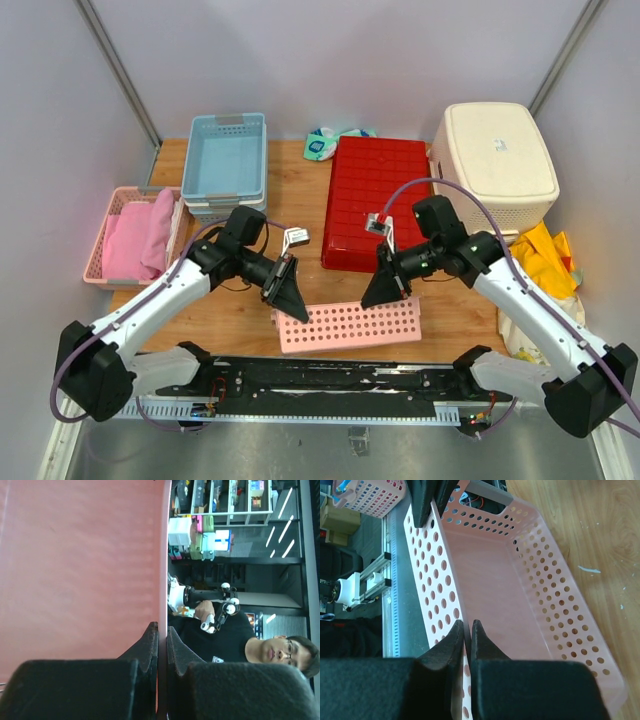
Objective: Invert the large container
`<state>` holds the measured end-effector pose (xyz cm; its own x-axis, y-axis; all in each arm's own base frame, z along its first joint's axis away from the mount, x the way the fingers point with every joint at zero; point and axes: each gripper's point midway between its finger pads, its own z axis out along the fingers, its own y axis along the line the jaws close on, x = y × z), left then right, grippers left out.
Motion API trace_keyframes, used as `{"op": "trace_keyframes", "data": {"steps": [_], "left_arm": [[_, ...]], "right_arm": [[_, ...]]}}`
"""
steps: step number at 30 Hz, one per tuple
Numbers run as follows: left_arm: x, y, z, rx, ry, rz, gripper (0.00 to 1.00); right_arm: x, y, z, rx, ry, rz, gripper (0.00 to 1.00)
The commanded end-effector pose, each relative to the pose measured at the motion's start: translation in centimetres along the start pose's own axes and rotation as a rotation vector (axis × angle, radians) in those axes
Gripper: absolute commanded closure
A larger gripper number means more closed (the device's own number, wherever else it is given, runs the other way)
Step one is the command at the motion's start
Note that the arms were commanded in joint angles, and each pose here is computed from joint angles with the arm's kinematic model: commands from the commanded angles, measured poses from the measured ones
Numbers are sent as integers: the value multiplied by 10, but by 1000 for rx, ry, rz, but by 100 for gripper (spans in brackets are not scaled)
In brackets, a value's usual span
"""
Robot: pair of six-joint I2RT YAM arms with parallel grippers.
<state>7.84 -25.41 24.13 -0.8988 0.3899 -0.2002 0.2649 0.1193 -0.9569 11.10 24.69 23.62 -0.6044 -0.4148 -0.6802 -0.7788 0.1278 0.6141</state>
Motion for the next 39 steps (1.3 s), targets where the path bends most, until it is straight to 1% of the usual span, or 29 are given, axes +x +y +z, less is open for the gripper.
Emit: {"op": "trace_keyframes", "data": {"steps": [1, 2, 3, 6, 8, 10, 13, 16, 18, 21, 23, 25, 26, 29, 33, 36, 37, 39], "left_arm": [[-23, -9, -1, -20, -34, 115, 100], [-24, -7, -1, -33, -34, 108, 100], [-25, -4, 0, -49, -33, 102, 95], [-31, 2, -2, -107, -55, 107, 61], [-38, 5, -4, -165, -89, 117, 40], [-49, 0, -9, -229, -135, 160, 20], [-68, -6, -23, -352, -220, 211, 3], [-92, -18, -44, -497, -347, 263, 1], [-106, -32, -60, -560, -443, 306, 1], [-125, -52, -86, -655, -598, 377, 1], [-132, -64, -104, -702, -703, 424, 1], [-137, -75, -122, -736, -826, 442, 1], [-137, -81, -128, -740, -866, 459, 1], [-137, -90, -138, -763, -907, 496, 1], [-135, -83, -137, -783, -892, 480, 1], [-133, -74, -137, -799, -883, 461, 1], [-132, -70, -137, -805, -881, 454, 1], [-129, -66, -137, -813, -880, 449, 1]], "right_arm": [[12, -7, 8, 34, 50, 117, 100], [11, -8, 9, 39, 52, 148, 100], [10, -8, 10, 39, 54, 181, 100], [9, -11, 13, 46, 66, 306, 100], [12, -15, 14, 58, 79, 366, 100], [14, -24, 14, 85, 87, 433, 100], [12, -36, 14, 86, 84, 552, 100], [1, -47, 14, 61, 26, 659, 100], [-10, -49, 15, 14, -33, 721, 100], [-22, -57, 19, 22, -73, 786, 100], [-32, -60, 23, 4, -103, 815, 100], [-40, -63, 27, -24, -132, 855, 100], [-44, -65, 29, -32, -145, 869, 100], [-46, -82, 34, 10, -163, 921, 100], [-33, -117, 43, 92, -157, 1010, 100], [-24, -142, 42, 185, -165, 1037, 100], [-24, -148, 41, 216, -171, 1027, 98], [-23, -158, 37, 291, -174, 994, 89]]}}
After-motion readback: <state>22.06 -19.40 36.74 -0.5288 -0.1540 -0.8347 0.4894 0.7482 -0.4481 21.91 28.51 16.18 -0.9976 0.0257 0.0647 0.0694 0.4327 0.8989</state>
